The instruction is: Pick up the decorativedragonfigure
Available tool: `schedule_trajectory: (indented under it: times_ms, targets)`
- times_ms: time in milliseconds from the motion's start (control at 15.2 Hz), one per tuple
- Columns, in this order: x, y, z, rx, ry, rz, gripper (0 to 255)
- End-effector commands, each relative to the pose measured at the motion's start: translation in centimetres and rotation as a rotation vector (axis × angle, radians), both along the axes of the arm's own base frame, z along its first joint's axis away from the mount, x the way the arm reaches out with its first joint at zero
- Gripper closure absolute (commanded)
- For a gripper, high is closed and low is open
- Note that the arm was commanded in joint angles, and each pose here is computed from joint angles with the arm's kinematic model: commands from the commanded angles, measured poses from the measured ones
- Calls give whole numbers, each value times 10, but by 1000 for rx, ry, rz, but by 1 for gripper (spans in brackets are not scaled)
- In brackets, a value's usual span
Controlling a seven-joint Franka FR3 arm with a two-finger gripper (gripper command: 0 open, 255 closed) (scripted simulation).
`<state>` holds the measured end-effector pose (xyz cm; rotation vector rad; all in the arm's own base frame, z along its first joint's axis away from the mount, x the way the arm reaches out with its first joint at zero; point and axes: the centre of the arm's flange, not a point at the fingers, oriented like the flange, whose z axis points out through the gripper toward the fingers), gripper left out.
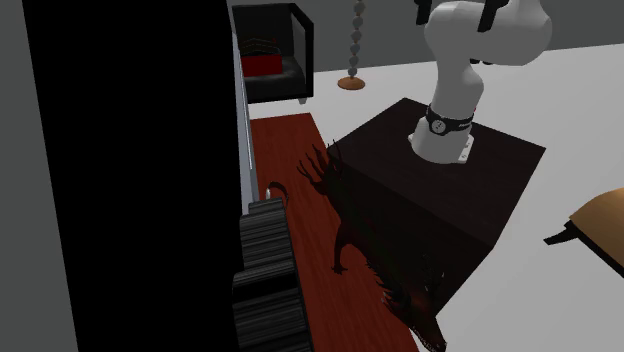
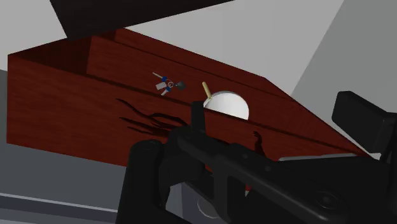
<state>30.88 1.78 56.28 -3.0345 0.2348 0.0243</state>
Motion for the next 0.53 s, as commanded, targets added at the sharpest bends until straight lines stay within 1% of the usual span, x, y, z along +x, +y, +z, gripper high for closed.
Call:
schedule_trajectory:
  times_ms: [0,462]
  targets:
    - [0,0,0,0,0,0,0]
    - [51,-29,-66,-4,-75,367,0]
